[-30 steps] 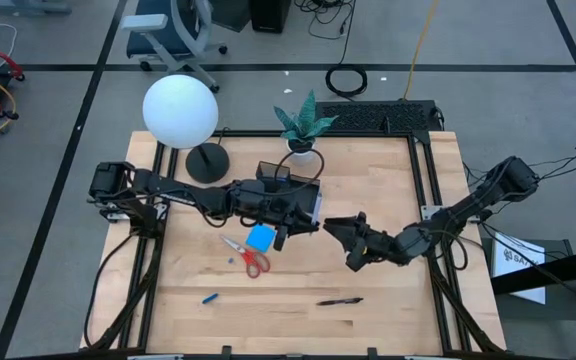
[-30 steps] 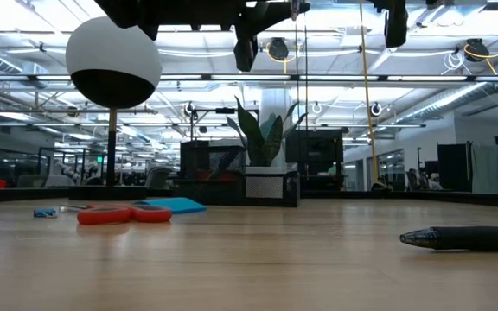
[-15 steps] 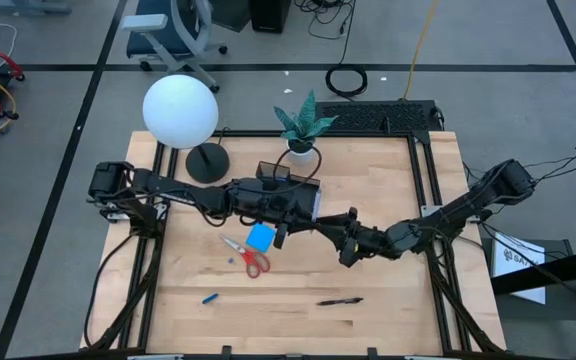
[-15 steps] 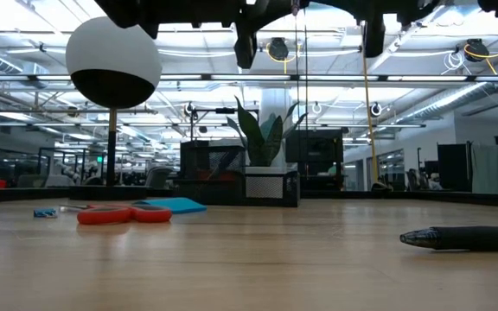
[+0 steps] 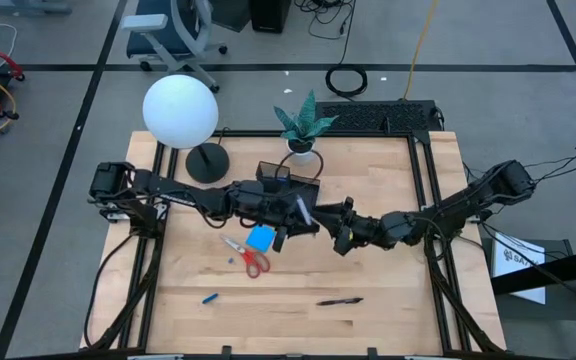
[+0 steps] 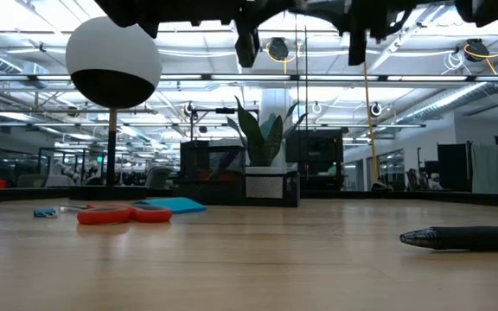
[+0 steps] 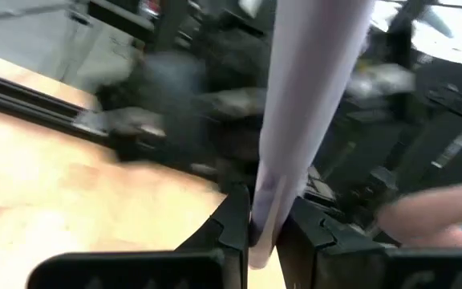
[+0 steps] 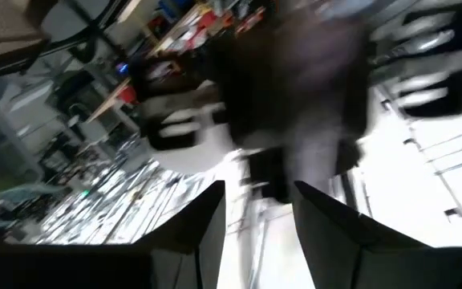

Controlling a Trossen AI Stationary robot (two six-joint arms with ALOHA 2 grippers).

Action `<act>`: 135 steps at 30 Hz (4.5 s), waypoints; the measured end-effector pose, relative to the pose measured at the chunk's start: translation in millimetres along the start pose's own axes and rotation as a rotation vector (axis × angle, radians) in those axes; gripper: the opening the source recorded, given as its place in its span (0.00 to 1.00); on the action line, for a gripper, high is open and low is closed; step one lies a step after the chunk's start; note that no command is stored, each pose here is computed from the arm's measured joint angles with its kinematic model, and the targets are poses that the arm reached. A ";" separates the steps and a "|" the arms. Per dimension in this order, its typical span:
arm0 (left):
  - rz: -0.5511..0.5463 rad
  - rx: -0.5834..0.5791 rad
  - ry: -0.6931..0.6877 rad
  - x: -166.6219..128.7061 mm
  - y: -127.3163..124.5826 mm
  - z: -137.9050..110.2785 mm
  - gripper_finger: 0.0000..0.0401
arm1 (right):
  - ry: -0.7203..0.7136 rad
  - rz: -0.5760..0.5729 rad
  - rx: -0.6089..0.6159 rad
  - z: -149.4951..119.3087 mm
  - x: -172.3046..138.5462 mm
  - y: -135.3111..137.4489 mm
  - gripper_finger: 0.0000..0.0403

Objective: Pick and place office supplies into organizer
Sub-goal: Put the purple pen into the desk organizer

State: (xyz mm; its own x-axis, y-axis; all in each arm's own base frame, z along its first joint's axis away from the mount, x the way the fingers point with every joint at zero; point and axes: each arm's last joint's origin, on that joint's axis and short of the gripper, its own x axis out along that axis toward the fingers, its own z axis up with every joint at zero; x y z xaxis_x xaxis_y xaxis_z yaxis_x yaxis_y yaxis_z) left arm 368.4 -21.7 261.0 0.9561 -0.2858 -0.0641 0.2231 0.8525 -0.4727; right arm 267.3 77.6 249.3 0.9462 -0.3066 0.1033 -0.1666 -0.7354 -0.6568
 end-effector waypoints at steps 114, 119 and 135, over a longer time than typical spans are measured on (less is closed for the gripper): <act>0.296 0.389 0.034 -44.7 -18.9 31.3 0.47 | 0.234 0.152 0.694 -29.8 3.3 -13.3 0.05; 0.315 0.551 -0.034 -43.6 -37.0 34.6 0.47 | 0.279 0.112 1.077 -33.2 3.2 -10.2 0.05; 0.329 0.790 -0.014 -35.6 -54.0 22.4 0.47 | -0.090 0.193 1.932 -32.1 22.6 16.6 0.05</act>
State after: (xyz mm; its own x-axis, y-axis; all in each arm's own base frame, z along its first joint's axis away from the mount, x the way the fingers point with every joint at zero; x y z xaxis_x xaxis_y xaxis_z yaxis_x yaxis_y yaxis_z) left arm 326.5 -47.8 308.5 0.9965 0.0310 -0.0776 -0.0045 0.9475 0.3198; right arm 277.1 39.1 264.7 0.9750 -0.2164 -0.0506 0.1687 0.8689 -0.4653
